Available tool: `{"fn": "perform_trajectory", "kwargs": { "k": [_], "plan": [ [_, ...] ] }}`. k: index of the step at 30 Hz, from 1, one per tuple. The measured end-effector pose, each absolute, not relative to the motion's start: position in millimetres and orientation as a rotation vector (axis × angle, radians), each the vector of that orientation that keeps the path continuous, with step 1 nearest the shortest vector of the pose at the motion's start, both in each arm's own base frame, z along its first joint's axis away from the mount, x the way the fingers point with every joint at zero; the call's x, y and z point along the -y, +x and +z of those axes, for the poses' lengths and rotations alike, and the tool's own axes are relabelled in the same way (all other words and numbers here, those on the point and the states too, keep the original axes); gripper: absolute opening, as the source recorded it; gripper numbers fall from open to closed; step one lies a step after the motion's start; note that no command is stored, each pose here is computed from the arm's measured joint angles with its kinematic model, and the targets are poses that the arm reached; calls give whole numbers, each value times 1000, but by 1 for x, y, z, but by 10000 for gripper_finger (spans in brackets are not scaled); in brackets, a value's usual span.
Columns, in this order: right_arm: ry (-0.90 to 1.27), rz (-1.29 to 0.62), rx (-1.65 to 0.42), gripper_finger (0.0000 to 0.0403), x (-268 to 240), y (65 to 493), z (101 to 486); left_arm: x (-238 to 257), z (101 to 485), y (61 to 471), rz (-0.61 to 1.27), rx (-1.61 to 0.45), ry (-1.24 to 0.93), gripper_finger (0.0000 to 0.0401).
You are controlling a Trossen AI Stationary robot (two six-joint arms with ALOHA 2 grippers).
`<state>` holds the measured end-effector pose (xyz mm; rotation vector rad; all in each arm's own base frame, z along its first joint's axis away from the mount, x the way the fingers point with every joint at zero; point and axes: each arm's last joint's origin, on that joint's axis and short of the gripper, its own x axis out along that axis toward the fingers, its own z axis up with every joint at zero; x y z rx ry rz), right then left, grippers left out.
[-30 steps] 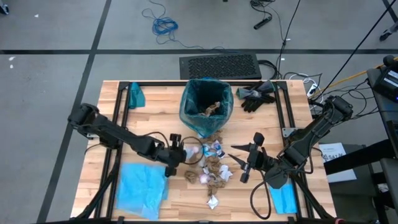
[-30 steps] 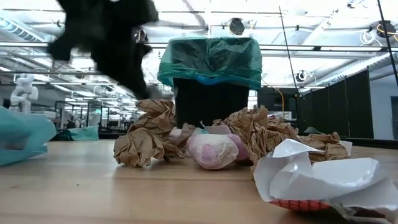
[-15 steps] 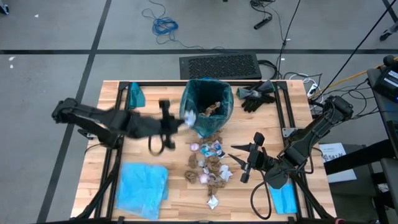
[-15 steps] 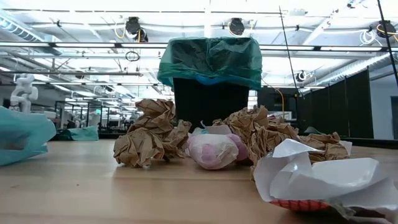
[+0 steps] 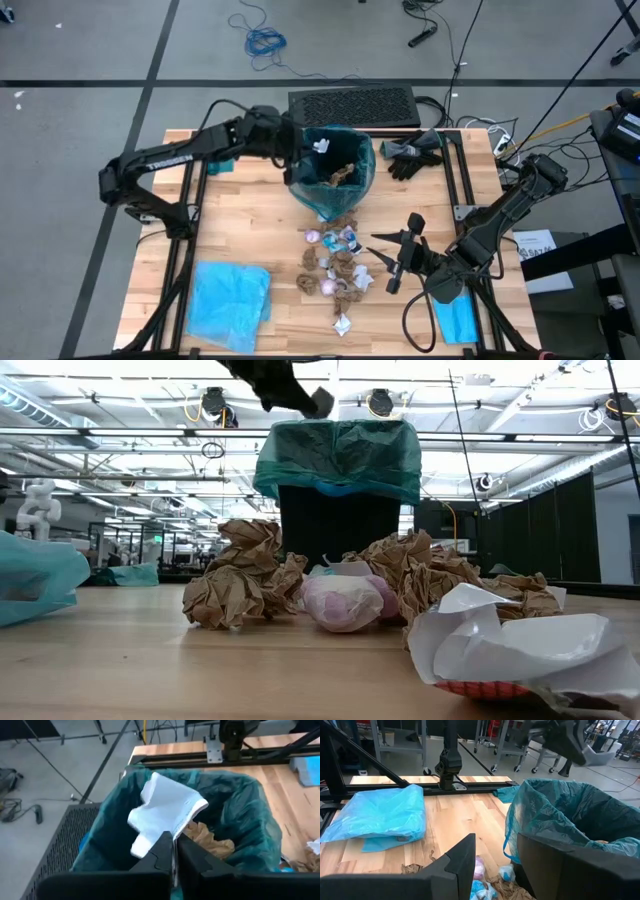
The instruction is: Place trash/remove bag and relplace
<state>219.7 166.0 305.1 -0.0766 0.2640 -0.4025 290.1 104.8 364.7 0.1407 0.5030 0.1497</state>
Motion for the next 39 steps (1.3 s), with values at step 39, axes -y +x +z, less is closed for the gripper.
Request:
{"fn": "perform_trajectory", "kwargs": {
  "k": [39],
  "plan": [
    [83,-352,-402,137,-144,228,255,117,231,277,-218,-803,138,175]
  ]
}}
